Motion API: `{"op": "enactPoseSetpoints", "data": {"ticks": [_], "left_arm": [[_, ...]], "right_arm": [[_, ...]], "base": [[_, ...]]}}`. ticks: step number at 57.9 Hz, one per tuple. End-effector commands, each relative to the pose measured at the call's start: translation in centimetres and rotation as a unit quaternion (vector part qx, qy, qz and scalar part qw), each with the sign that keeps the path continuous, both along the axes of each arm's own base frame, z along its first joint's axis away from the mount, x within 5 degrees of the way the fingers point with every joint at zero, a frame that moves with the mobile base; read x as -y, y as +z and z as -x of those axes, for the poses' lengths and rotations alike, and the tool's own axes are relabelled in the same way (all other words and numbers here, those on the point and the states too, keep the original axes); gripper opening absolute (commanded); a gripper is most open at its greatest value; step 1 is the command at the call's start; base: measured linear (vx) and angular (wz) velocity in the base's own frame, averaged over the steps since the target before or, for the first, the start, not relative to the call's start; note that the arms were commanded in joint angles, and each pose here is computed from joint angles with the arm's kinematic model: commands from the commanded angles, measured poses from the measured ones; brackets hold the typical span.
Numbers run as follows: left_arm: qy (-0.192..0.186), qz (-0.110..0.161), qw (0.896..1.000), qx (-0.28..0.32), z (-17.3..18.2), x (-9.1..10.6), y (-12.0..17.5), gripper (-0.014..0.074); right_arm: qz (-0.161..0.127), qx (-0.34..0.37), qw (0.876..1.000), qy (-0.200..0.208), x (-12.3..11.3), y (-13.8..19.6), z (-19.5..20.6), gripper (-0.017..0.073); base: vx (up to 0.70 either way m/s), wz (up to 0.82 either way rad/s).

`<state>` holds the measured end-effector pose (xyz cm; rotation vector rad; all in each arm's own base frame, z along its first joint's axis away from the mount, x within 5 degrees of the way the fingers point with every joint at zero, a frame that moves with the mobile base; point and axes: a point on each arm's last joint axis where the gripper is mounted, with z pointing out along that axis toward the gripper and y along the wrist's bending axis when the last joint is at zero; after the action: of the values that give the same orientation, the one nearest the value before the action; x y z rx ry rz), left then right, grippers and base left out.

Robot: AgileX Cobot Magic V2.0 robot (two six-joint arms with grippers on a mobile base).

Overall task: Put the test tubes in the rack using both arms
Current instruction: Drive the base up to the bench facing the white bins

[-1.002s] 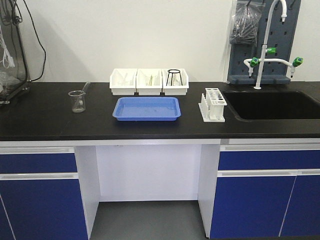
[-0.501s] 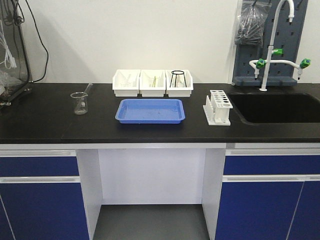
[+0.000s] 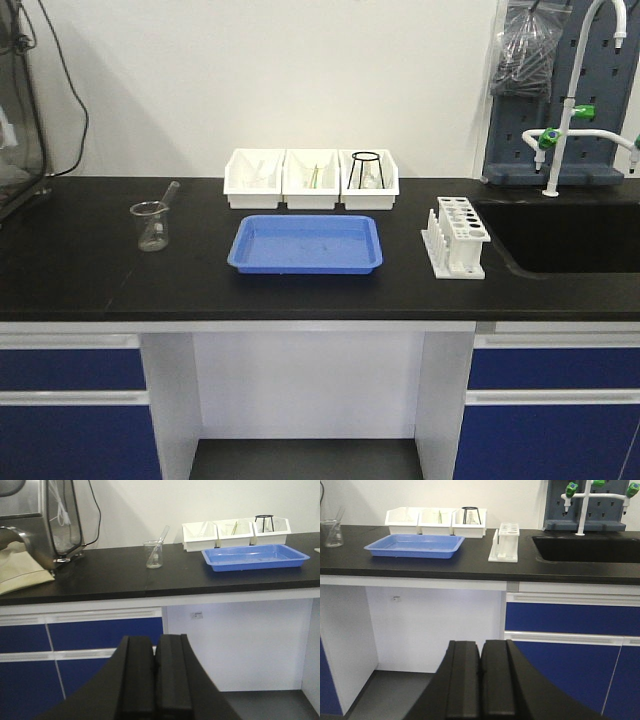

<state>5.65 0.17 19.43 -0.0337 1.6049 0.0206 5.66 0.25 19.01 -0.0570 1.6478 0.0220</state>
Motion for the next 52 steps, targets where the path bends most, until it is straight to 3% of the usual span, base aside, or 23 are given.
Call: {"op": "enactPoseSetpoints", "data": {"ticks": [1, 52], "left_arm": [[0.002, 0.007, 0.999, 0.032, -0.08, -0.04, -0.08, -0.002], [0.002, 0.007, 0.999, 0.032, -0.08, -0.04, -0.08, -0.002]], "right_arm": [[0.004, 0.038, 0.999, 0.003, -0.04, 0.4, -0.02, -0.0008], [0.004, 0.038, 0.999, 0.003, -0.04, 0.4, -0.02, -0.0008]], "base": [[0.3, -0.12], [0.41, 0.05]]}}
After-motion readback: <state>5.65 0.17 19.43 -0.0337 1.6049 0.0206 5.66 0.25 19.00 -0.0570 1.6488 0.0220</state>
